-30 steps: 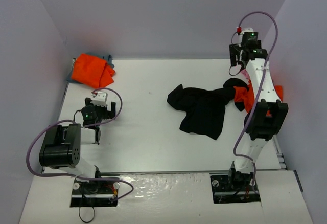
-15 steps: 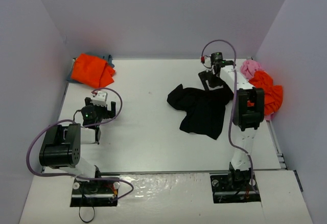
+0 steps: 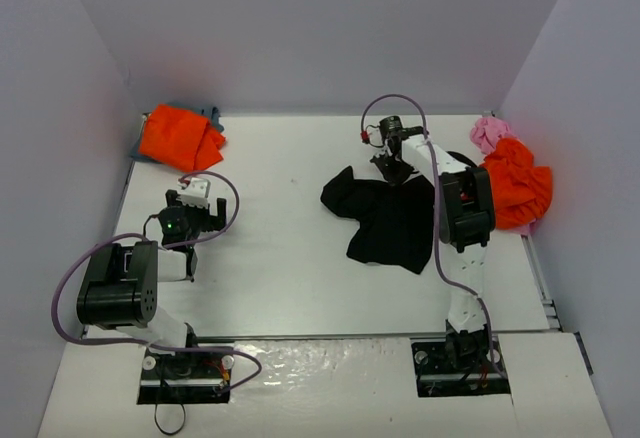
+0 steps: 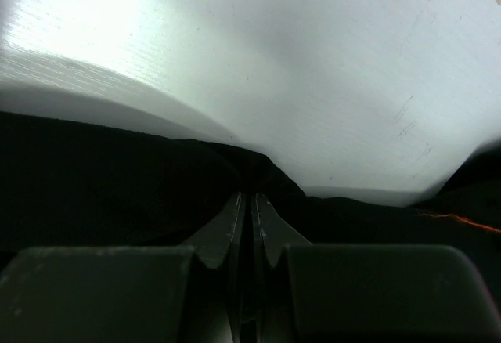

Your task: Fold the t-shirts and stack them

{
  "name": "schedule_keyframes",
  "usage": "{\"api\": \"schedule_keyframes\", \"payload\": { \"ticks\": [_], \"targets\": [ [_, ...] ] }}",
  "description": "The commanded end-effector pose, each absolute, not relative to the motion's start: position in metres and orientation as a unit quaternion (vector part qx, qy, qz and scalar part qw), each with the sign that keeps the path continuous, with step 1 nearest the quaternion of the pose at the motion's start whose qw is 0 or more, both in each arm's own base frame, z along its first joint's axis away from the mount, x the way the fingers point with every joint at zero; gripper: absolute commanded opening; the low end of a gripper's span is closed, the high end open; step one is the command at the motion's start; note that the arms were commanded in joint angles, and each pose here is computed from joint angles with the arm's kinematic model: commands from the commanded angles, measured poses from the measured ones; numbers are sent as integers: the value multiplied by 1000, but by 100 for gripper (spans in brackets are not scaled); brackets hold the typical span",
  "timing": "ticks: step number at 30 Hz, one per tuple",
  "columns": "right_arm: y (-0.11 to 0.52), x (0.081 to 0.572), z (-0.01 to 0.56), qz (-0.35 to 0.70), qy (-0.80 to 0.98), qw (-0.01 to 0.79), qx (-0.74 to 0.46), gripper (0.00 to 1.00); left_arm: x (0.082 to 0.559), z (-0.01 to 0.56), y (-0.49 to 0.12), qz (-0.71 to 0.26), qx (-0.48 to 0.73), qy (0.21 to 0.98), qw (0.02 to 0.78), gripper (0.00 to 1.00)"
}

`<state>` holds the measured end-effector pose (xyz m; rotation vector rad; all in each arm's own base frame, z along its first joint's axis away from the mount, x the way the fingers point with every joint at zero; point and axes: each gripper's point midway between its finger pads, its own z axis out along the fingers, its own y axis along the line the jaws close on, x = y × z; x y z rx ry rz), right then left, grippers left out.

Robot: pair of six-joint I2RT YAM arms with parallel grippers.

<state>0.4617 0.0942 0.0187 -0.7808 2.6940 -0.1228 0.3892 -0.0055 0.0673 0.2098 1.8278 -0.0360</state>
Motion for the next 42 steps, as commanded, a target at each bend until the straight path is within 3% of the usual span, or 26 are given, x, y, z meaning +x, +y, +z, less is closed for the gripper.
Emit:
{"api": "schedule_keyframes", "payload": {
  "ticks": [1,5,7,12,16,22,28,32,37,42],
  "targets": [
    [130,460,88,-25,925,233,-300,0,400,95,-6,-15,99,756,647,97],
    [187,434,123,-25,888,262,-377,0,400,95,-6,-15,99,756,647,97],
    [205,422,124,-14,879,260,-400,10,400,96,-6,-15,100,755,648,97],
    [229,363,77,77,865,160,-470,0,400,95,-6,-14,99,756,647,97],
    [266,280,44,125,796,61,-589,0,401,96,-5,-14,99,756,647,97],
    [304,225,58,106,722,48,-682,0,400,96,-6,-15,98,755,648,97],
    [298,254,66,70,745,75,-659,0,403,119,1,-14,85,749,657,97],
    [302,294,104,58,766,163,-619,0,393,146,-47,-134,237,725,632,97],
    [271,342,103,14,811,185,-554,0,403,191,-70,-217,250,701,631,97],
    [225,378,84,-25,847,194,-495,0,409,175,-146,-239,354,726,540,97]
  ]
}}
